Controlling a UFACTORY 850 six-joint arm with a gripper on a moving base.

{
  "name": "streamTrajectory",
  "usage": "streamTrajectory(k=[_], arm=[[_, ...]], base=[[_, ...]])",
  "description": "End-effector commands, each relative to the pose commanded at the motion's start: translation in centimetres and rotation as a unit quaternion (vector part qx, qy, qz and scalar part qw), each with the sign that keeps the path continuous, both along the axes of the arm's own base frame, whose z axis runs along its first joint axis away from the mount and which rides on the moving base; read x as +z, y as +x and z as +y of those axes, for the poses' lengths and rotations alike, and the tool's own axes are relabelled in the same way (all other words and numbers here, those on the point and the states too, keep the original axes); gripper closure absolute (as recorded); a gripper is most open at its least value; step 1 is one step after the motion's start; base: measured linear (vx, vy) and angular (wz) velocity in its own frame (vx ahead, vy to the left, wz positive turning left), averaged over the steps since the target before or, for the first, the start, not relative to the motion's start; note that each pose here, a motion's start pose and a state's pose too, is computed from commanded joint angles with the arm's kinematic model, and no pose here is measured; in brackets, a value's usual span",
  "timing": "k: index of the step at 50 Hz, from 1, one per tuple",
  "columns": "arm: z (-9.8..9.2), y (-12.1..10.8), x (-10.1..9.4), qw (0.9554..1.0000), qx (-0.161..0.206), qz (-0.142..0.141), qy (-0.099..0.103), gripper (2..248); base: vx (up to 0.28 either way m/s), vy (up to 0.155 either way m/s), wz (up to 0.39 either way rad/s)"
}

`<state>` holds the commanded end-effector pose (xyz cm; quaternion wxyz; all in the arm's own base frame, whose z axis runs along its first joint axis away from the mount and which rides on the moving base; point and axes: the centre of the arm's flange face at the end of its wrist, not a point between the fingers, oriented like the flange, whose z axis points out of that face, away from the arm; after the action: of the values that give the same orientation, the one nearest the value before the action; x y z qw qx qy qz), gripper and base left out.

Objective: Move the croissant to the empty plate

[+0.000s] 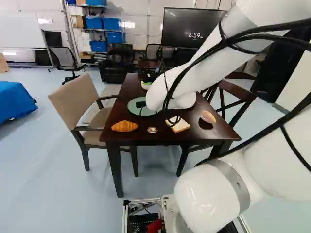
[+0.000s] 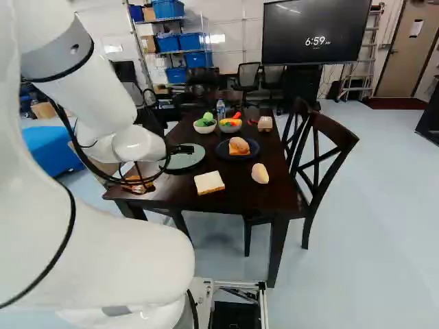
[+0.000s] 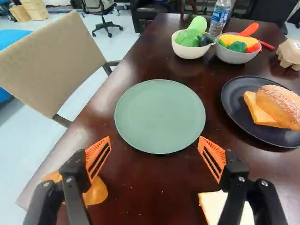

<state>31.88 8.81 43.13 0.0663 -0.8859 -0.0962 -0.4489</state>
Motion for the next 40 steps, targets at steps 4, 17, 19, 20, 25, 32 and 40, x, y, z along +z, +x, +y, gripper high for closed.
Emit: streamTrajectory(k=[4,17,19,20,25,32,40], arm=[[0.3,-0.1,0.2,1.0,0.003,0.007,0.0,3],[1.1,-0.5,1.0,0.9995,0.012,0.031,0.0,3],[1.3,-0.5,1.2,0.9993,0.014,0.035,0.0,3],[1.3,-0.5,1.2,0.9992,0.014,0.037,0.0,3],[1.7,-0.5,1.5,0.9988,0.018,0.046,-0.001,3],[2.2,-0.4,2.0,0.9981,0.023,0.057,-0.001,3],[2.8,-0.3,2.5,0.9972,0.029,0.068,-0.002,3]], base=[[0.0,0.0,0.0],[0.0,0.0,0.0],[0.0,0.0,0.0],[0.0,0.0,0.0],[0.0,0.0,0.0],[0.0,0.0,0.0],[0.0,0.0,0.0]])
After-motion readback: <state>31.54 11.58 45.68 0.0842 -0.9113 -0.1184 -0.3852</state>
